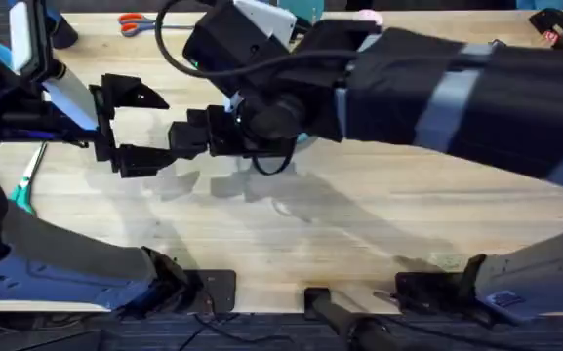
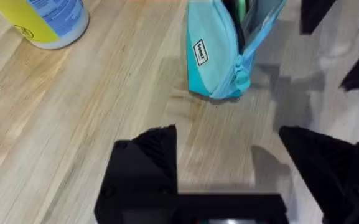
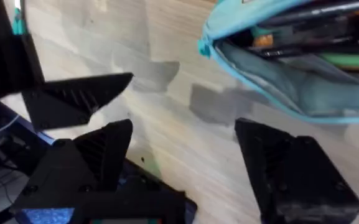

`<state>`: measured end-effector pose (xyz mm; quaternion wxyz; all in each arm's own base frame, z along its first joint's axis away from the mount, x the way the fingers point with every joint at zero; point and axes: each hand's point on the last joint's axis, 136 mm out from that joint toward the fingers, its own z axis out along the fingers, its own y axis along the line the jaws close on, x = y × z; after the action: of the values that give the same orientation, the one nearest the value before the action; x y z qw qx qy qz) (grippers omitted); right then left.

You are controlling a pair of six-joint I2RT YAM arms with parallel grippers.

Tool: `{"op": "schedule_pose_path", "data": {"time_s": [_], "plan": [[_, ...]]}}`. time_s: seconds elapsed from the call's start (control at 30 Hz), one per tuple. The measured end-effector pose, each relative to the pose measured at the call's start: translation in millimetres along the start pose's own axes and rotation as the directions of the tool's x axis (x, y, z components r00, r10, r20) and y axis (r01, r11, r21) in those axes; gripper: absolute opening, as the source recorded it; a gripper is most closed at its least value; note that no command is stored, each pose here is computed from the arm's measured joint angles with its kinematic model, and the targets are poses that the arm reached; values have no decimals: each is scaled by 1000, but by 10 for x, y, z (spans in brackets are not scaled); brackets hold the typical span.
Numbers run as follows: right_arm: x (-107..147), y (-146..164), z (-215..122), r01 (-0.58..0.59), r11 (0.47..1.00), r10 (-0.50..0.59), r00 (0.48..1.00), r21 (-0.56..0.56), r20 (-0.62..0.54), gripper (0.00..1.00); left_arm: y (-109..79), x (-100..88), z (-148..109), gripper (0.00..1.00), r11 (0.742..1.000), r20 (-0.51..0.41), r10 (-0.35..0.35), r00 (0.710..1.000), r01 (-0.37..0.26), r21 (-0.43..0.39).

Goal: Unzip the bag, pick up the pens from the table one at a time and place them inside, then zip the bag closed.

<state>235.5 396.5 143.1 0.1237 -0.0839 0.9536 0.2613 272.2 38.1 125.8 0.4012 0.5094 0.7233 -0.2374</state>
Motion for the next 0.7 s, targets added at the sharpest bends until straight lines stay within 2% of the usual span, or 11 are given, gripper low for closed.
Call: {"op": "schedule_pose_path", "data": {"time_s": [0.4,0.7], "plan": [[-90,14,377,-31,999,32,999,-15,20,996,0,0,-1,993,1000,0,0,1000,0,0],[-249,-31,490,-57,998,55,993,14,106,996,0,0,0,993,1000,0,0,1000,0,0]]}}
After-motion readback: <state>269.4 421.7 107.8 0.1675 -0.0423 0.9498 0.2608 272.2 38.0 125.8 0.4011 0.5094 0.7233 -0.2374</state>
